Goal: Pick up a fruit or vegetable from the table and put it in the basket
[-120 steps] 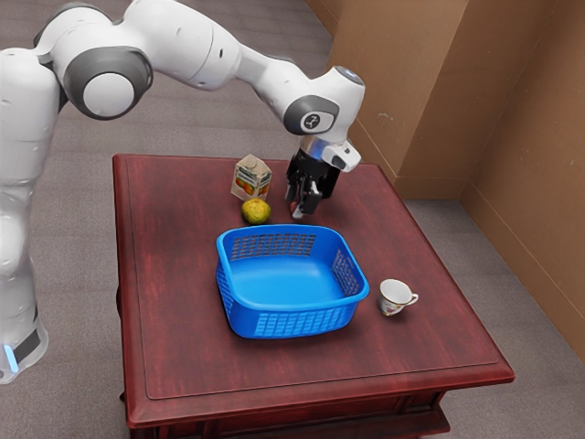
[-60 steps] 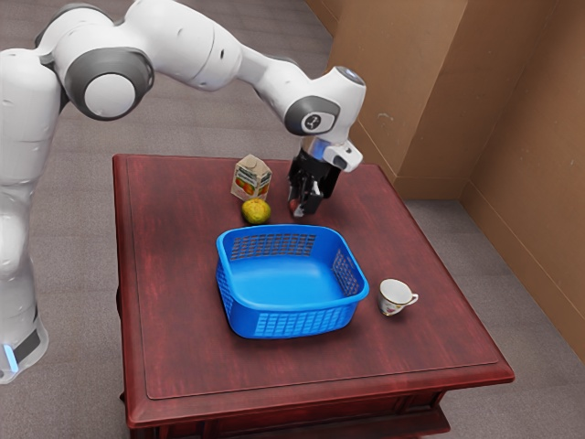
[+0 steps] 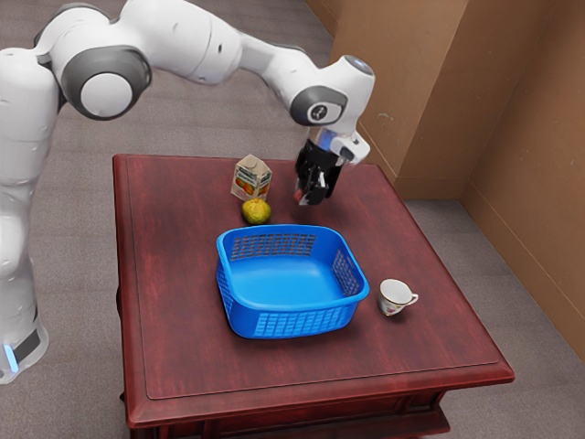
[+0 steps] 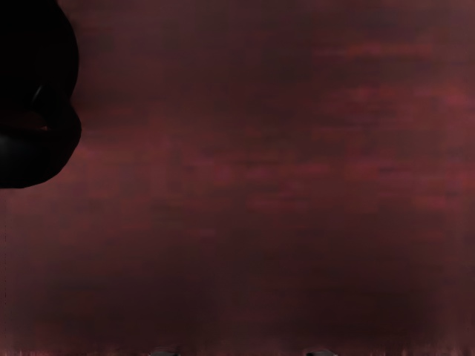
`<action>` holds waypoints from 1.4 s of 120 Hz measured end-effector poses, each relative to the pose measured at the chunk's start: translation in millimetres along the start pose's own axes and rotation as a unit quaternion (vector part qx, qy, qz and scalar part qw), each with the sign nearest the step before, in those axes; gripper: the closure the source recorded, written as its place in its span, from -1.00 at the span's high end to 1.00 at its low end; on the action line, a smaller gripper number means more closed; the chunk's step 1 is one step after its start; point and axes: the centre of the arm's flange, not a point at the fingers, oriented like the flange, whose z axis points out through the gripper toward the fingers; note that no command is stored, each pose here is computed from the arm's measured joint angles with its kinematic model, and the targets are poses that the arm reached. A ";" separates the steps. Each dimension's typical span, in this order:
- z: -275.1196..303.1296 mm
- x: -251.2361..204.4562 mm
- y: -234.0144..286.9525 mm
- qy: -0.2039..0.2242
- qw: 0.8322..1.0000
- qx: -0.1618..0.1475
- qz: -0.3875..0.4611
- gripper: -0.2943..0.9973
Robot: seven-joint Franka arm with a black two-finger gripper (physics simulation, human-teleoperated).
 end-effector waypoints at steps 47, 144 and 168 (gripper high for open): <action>-122.2 -43.1 106.7 0.006 0.996 0.009 0.086 -0.24; -143.4 -180.3 314.1 -0.111 0.962 0.009 0.249 -0.25; -115.3 -181.3 308.5 -0.112 0.968 0.009 0.226 -0.25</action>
